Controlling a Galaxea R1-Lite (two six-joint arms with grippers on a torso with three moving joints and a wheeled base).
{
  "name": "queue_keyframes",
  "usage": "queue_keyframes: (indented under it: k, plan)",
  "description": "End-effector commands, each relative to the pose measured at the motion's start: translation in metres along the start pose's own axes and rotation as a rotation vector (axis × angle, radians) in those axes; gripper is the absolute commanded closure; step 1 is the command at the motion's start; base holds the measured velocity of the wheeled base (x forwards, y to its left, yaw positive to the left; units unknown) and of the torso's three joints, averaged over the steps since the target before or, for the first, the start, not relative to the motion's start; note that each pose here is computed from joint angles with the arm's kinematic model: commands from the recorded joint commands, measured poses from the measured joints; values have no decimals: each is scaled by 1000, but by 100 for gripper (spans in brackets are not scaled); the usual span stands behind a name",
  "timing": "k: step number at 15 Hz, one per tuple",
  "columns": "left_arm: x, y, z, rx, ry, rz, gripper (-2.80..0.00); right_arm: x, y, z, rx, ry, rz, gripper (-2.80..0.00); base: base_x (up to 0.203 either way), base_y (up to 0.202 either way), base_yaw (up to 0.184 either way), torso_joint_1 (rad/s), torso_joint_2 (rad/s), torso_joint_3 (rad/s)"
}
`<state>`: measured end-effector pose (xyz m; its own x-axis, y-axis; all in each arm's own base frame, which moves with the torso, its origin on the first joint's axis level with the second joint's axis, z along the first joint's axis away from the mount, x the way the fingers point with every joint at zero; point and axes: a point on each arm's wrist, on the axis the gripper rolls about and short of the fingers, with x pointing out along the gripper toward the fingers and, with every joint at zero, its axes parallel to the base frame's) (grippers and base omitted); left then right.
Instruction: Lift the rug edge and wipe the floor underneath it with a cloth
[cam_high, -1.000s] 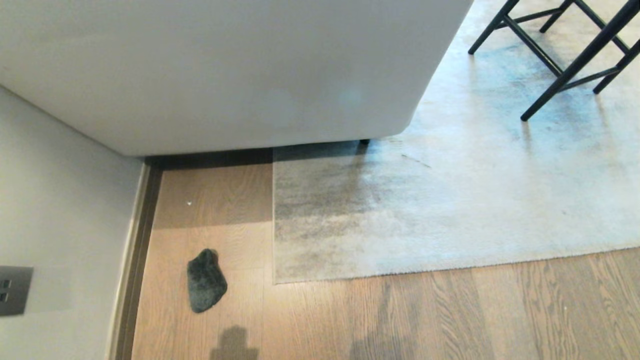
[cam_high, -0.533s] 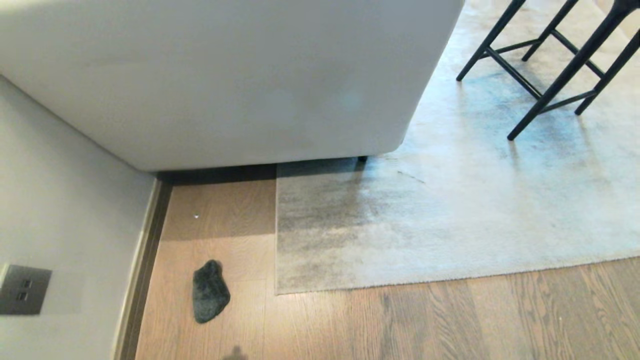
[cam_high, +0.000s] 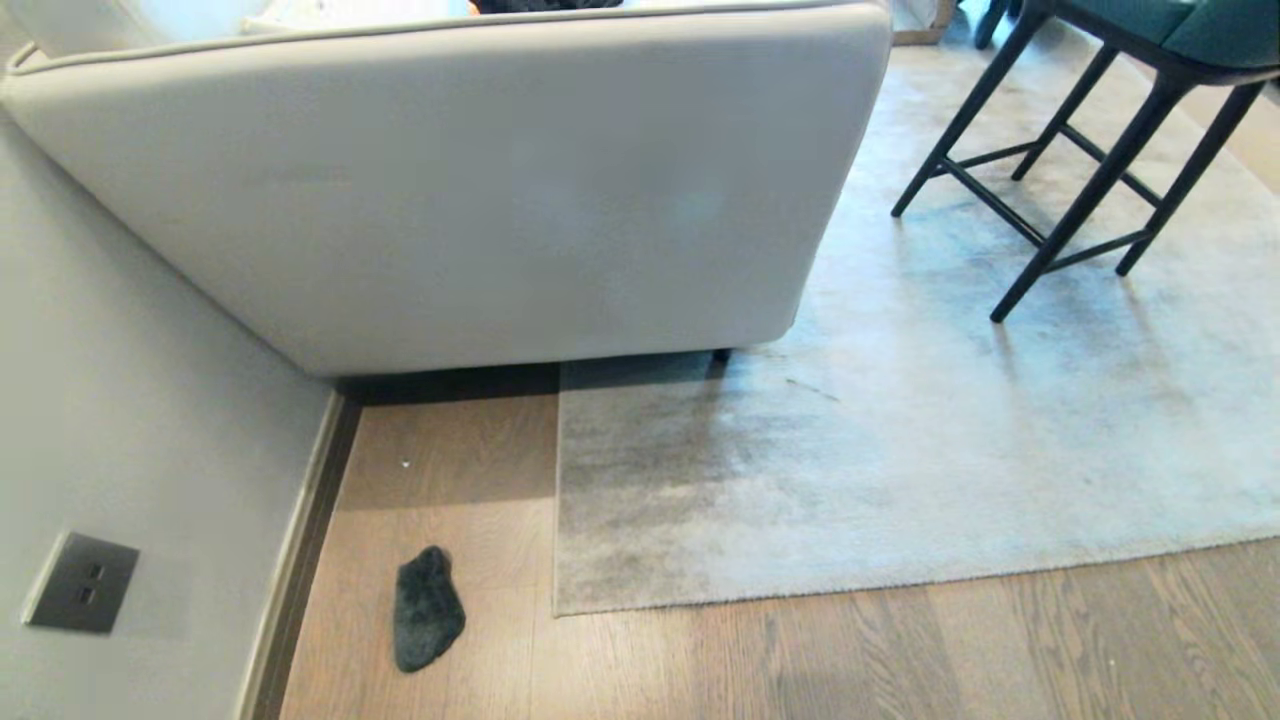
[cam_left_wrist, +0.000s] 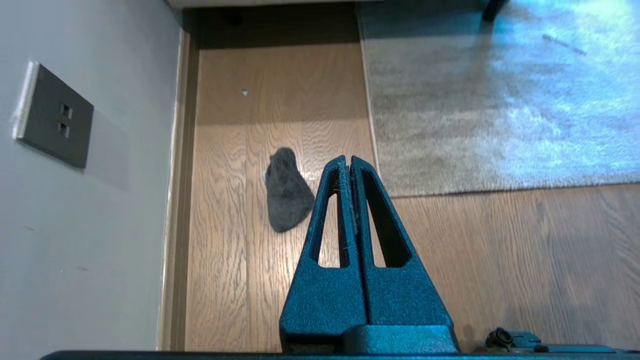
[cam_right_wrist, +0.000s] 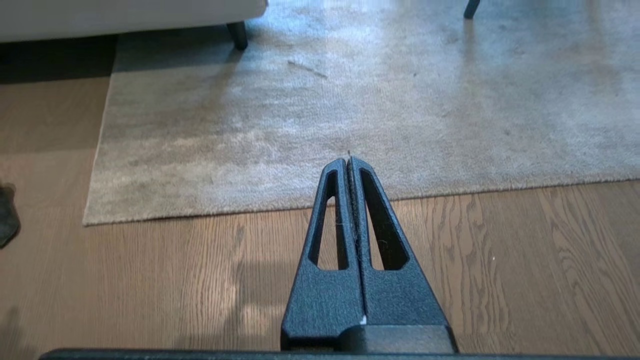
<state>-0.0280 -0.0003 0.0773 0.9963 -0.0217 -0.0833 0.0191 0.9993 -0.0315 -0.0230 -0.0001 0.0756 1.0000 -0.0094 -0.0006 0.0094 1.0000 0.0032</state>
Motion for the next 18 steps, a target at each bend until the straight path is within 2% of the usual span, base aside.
queue_keyframes:
  k: [1,10,18]
  plan:
    - [0,0,0,0,1,0,0,0,0,0,0,1,0,0,0,0,0,0,0,201]
    - [0,0,0,1,1,0,0,0,0,0,0,1,0,0,0,0,0,4,2,200]
    - [0,0,0,0,1,0,0,0,0,0,0,1,0,0,0,0,0,0,0,12]
